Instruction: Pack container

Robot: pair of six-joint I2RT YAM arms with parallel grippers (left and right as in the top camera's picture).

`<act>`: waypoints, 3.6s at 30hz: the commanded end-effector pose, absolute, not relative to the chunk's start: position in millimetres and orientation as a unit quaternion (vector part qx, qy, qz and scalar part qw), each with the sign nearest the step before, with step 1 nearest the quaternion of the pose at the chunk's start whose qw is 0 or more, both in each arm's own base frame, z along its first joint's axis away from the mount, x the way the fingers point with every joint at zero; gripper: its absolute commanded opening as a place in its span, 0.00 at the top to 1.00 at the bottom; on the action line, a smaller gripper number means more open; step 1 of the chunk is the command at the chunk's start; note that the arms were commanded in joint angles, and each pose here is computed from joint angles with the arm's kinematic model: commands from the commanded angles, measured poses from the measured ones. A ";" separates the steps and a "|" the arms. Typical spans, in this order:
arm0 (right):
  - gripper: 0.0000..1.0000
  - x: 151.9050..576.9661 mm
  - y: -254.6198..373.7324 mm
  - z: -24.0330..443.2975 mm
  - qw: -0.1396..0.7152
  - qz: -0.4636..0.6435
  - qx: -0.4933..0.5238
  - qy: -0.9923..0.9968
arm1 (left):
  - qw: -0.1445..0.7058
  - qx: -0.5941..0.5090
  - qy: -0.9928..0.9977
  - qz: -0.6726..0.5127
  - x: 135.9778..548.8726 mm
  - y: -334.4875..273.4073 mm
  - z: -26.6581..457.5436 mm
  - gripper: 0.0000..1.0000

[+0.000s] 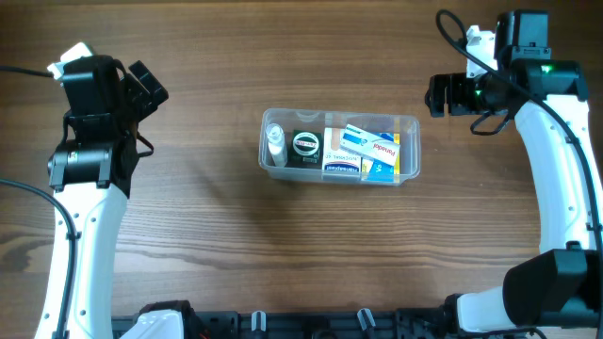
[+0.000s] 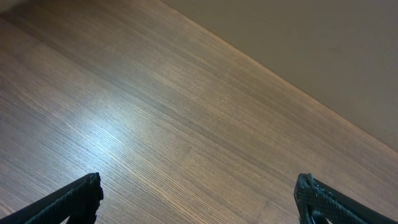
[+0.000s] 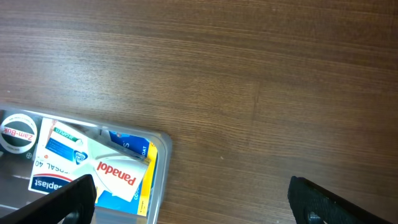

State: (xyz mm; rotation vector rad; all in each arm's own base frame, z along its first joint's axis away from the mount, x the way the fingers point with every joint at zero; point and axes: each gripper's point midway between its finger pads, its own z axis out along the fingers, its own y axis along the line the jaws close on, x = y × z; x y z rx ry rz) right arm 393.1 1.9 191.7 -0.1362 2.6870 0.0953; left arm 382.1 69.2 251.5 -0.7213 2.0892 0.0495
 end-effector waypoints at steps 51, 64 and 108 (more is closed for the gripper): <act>0.00 393.3 2.0 197.4 0.231 0.032 -0.043 0.971 | 0.457 -0.295 0.839 0.029 382.2 74.3 259.3 0.00; 0.00 394.2 -7.6 196.1 0.230 -0.002 -0.067 0.971 | 0.457 -0.295 0.839 0.029 382.2 74.3 259.3 0.00; 0.00 215.4 97.8 246.0 0.756 0.011 -0.353 0.552 | 0.457 -0.295 0.839 0.029 382.2 74.3 259.3 0.00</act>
